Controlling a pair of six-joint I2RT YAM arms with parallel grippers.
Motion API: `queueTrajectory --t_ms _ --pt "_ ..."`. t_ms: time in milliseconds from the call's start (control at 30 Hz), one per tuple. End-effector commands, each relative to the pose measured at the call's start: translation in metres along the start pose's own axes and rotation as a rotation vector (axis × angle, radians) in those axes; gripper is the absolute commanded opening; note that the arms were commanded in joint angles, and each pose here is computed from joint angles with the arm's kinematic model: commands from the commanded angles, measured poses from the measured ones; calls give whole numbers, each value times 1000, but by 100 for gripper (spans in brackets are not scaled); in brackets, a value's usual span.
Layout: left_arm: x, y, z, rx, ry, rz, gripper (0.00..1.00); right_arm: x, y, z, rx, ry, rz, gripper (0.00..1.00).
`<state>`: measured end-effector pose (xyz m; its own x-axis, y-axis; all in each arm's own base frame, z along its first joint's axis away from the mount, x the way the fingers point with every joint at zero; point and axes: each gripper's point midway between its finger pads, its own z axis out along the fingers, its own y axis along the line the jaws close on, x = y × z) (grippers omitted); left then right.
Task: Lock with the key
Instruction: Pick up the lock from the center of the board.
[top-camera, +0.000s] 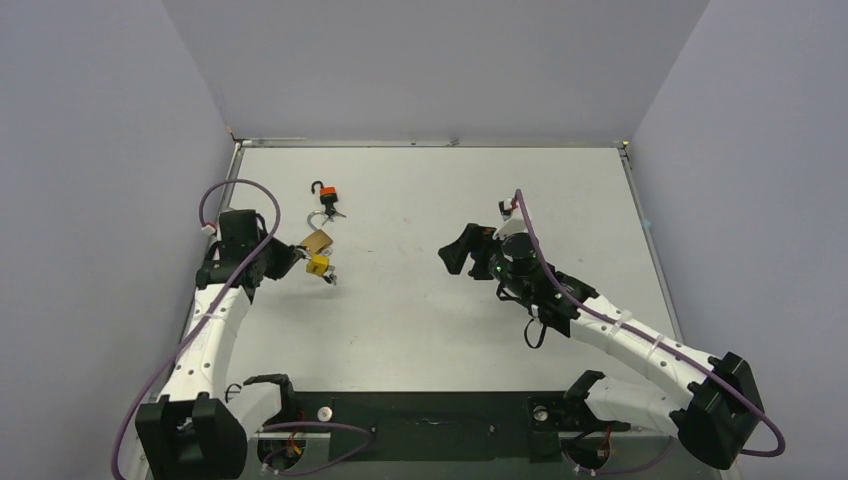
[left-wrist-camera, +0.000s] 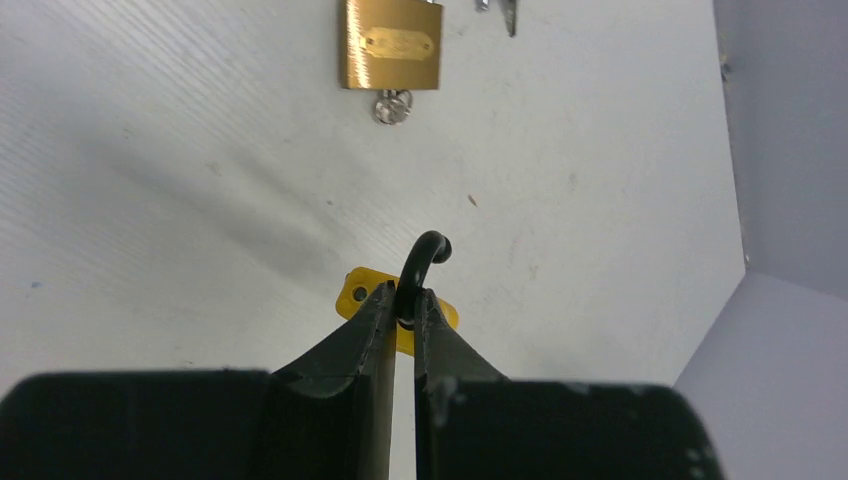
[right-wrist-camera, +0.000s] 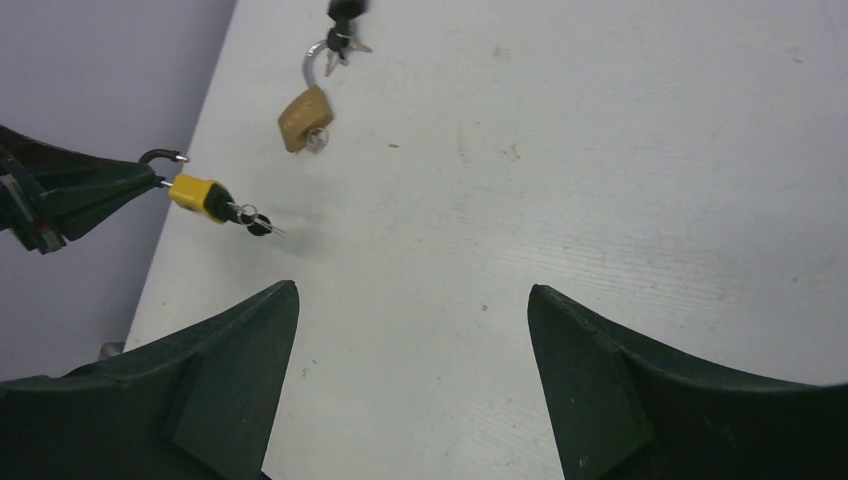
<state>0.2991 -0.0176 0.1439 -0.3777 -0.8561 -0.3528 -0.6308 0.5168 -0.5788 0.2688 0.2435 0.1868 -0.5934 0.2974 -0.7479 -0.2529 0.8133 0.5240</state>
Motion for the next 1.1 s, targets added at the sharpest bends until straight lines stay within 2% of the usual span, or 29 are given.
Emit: queueTrajectory --t_ms 0,233,500,767,1067 --pt "5 -71 -50 232 -8 51 0 -48 63 -13 -222 -161 13 80" --pt "37 -139 -100 449 85 30 0 -63 105 -45 -333 -268 -130 81" --pt "84 -205 -161 671 214 103 0 -82 137 -78 -425 -354 -313 85" --pt "111 -236 -206 822 341 112 0 -95 150 -87 -444 -386 -417 86" --pt "123 -251 -246 958 451 105 0 -88 159 -88 -480 -318 -534 87"
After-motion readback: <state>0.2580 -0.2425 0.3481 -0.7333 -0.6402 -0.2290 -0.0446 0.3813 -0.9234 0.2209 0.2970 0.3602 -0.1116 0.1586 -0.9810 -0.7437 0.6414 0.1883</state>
